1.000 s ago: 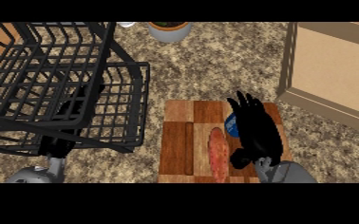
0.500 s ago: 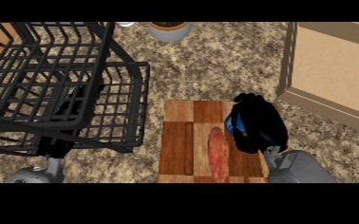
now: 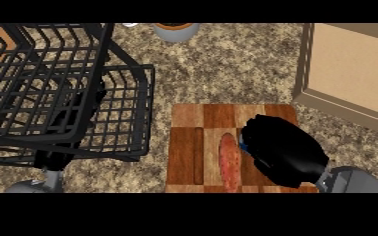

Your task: Pick the can from the cutting board and place it in the cardboard box

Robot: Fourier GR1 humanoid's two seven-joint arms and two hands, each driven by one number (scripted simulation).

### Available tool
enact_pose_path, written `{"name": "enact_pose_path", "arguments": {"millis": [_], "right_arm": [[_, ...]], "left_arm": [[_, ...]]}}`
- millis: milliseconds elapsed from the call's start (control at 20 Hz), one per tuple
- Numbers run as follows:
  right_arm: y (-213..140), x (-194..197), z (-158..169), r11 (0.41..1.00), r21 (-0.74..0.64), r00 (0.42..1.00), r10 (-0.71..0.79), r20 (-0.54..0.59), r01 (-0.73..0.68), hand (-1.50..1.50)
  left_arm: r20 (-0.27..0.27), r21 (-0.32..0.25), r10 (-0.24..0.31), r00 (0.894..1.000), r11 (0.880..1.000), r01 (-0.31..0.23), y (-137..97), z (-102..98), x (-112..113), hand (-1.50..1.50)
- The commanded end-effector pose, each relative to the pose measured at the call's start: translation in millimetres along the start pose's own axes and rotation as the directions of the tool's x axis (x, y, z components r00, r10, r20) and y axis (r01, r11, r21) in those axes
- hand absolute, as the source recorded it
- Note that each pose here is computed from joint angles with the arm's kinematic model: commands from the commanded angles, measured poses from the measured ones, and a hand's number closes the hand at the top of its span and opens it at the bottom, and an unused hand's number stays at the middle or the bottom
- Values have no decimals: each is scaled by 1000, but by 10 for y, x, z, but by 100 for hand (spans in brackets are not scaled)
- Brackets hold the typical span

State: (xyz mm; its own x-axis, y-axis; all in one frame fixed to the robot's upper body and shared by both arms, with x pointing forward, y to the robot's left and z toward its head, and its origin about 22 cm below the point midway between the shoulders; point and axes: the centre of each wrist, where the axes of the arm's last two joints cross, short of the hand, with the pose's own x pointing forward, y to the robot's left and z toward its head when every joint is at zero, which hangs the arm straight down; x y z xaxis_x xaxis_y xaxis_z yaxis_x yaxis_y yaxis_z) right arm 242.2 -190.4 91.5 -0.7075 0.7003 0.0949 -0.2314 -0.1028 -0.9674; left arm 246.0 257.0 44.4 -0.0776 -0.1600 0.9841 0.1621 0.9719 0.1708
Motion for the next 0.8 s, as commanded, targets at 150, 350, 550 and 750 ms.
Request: {"name": "enact_pose_path", "arguments": {"millis": [150, 350, 550, 750], "right_arm": [[-366, -286, 328, 989, -128, 942, 115, 316, -78, 150], [-516, -523, 510, 982, -183, 901, 120, 416, -47, 150], [-672, -788, 696, 975, -223, 859, 108, 500, 7, 150], [-807, -1074, 908, 958, -265, 829, 60, 556, 108, 150]], "left_arm": [[8, -44, -37, 999, 998, 37, -16, 22, 22, 0], [0, -19, -25, 1000, 1000, 25, 41, 116, 1, 0], [-1, -9, -31, 1000, 999, 31, 81, 185, 3, 0], [0, 15, -24, 1000, 1000, 24, 111, 235, 1, 0]]}}
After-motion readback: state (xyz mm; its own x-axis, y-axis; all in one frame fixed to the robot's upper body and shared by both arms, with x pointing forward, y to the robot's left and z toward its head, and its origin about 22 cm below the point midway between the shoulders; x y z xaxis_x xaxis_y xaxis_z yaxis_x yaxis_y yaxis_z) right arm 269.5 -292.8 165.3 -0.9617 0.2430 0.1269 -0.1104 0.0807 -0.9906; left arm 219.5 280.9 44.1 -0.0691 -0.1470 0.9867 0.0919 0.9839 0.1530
